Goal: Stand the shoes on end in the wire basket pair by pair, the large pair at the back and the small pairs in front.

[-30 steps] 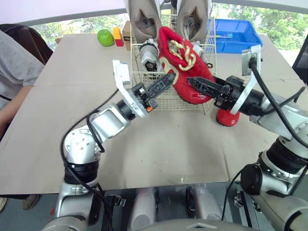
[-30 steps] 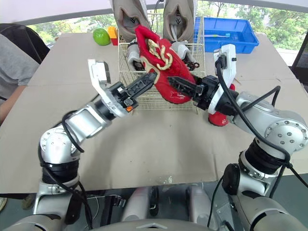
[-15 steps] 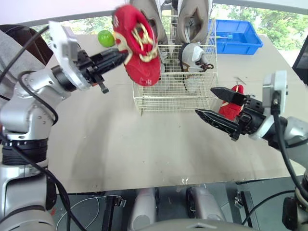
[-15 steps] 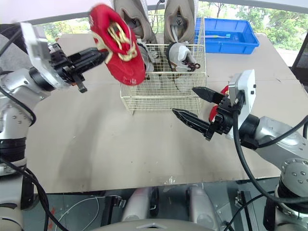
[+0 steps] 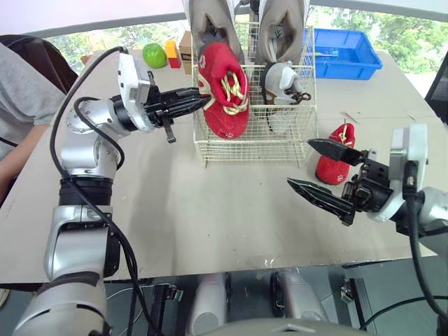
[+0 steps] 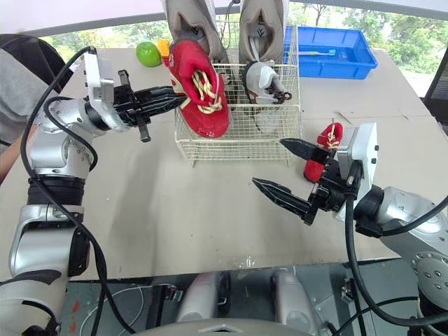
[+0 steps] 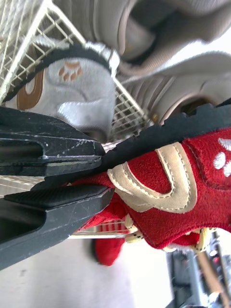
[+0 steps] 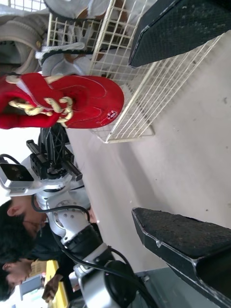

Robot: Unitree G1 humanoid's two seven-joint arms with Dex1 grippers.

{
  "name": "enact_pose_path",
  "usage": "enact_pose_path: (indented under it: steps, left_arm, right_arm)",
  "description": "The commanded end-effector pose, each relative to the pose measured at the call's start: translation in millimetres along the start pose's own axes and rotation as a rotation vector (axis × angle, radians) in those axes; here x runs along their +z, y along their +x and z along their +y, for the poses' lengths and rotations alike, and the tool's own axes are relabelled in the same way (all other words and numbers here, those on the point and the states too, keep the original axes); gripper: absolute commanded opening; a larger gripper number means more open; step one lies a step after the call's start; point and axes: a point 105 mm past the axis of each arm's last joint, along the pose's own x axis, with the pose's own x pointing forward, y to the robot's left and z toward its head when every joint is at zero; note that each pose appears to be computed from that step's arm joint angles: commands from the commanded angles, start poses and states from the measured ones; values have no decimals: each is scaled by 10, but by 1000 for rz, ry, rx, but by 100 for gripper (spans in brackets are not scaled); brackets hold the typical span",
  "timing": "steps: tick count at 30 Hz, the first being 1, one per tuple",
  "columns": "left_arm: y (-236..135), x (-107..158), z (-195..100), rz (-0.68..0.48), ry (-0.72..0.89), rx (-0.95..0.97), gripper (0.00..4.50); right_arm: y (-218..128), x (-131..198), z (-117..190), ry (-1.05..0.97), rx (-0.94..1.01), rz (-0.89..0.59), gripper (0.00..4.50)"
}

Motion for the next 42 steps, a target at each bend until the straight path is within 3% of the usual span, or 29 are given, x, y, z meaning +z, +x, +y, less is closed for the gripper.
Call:
enact_pose_path:
  steps: [1,4,16,18,19,21,24,32,36,42]
  left_arm:
    - [32,77,22,-28,87,-67,12]
    - [58,96,26,-57,96,-120,12]
    - [190,-127,87,23,68,-178,12]
    - [184,-216,80,77,97,-182,114]
    - [171,-221,97,79,96,-170,144]
    - [142,-140,159,58,108,-145,252]
    - [26,11,258,53,148,-108,369]
    - [-242,538,398,-105,62,-15,369]
    - [-228,580,63,-123,-44,-21,369]
    - [11,329,-563,-69,-103,59,369]
  right_arm:
    - [10,71,70,-38,16,-26,450]
    - [8,70,65,-40,14,-22,450]
    - [-3,101,40,-54,14,-10,450]
    - [0,99,39,-57,16,-3,450]
    - [1,100,42,-58,17,-1,450]
    - [-9,105,45,-59,14,0,450]
    - [-34,89,21,-53,-5,7,450]
    - [-115,-143,-315,7,-199,102,450]
    - [-196,-219,-454,-28,-253,157,450]
    - [-241,-241,-533,-59,-245,158,450]
